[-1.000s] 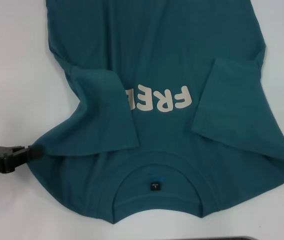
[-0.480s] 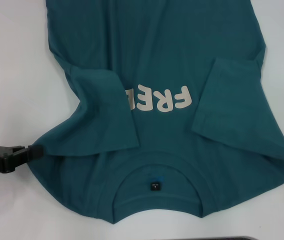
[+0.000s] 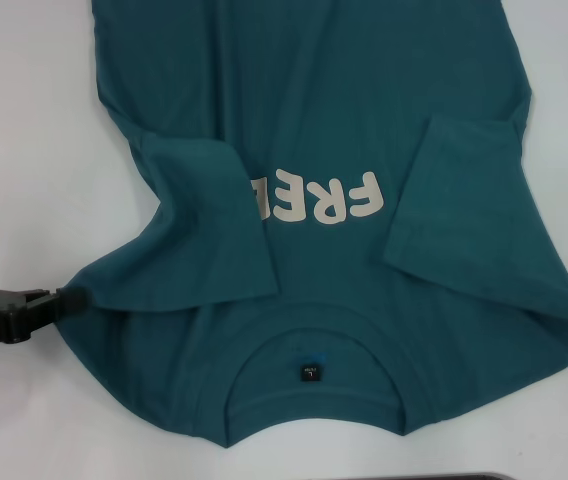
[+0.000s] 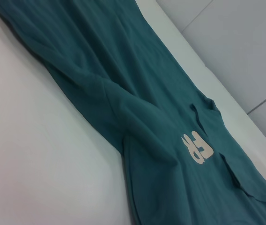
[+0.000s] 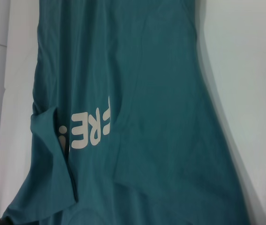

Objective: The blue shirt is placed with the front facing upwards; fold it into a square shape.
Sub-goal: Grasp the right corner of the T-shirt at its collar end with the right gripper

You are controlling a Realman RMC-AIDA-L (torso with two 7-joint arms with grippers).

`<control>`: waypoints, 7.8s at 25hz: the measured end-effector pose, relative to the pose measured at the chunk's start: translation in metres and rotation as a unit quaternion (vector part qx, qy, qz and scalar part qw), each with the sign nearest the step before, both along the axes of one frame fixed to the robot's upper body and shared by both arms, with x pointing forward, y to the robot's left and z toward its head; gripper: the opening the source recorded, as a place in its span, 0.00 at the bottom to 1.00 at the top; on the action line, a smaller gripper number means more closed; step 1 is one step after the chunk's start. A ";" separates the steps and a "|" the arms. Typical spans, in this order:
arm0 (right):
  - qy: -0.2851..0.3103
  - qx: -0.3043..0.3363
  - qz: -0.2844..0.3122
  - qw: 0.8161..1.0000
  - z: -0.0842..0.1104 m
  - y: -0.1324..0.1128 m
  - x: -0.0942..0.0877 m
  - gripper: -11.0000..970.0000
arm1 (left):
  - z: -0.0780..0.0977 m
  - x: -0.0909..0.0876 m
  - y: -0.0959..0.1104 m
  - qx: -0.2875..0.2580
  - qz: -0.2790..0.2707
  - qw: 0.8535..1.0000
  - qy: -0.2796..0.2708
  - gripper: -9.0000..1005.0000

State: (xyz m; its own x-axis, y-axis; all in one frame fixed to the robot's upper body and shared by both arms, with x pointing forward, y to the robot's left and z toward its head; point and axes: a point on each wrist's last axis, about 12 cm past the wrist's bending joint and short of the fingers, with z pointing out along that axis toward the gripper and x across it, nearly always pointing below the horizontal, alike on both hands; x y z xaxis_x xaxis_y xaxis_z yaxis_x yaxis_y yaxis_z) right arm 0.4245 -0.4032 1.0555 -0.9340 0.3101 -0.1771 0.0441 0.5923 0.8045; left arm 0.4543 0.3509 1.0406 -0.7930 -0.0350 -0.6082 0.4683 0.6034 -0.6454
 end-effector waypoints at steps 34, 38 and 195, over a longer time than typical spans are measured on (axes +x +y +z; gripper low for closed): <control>-0.008 0.015 0.011 1.000 0.004 0.003 -0.001 0.94 | 0.001 0.005 -0.005 -0.002 -0.005 1.000 -0.004 0.01; -0.003 0.014 -0.002 1.000 0.003 -0.003 -0.011 0.94 | 0.001 0.006 -0.006 -0.003 -0.005 1.000 -0.005 0.01; 0.032 -0.004 0.063 0.997 0.009 0.018 0.027 0.94 | 0.004 0.027 -0.019 0.002 -0.007 1.000 -0.020 0.01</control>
State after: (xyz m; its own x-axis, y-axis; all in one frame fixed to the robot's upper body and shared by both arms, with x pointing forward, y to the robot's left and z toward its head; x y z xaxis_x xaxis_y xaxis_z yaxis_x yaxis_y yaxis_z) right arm 0.4515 -0.3855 1.0648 -0.9751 0.1875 -0.1182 0.0194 0.6035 0.7971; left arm 0.4808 0.3323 1.0446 -0.7688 -0.0226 -0.6390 0.5013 0.5990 -0.6244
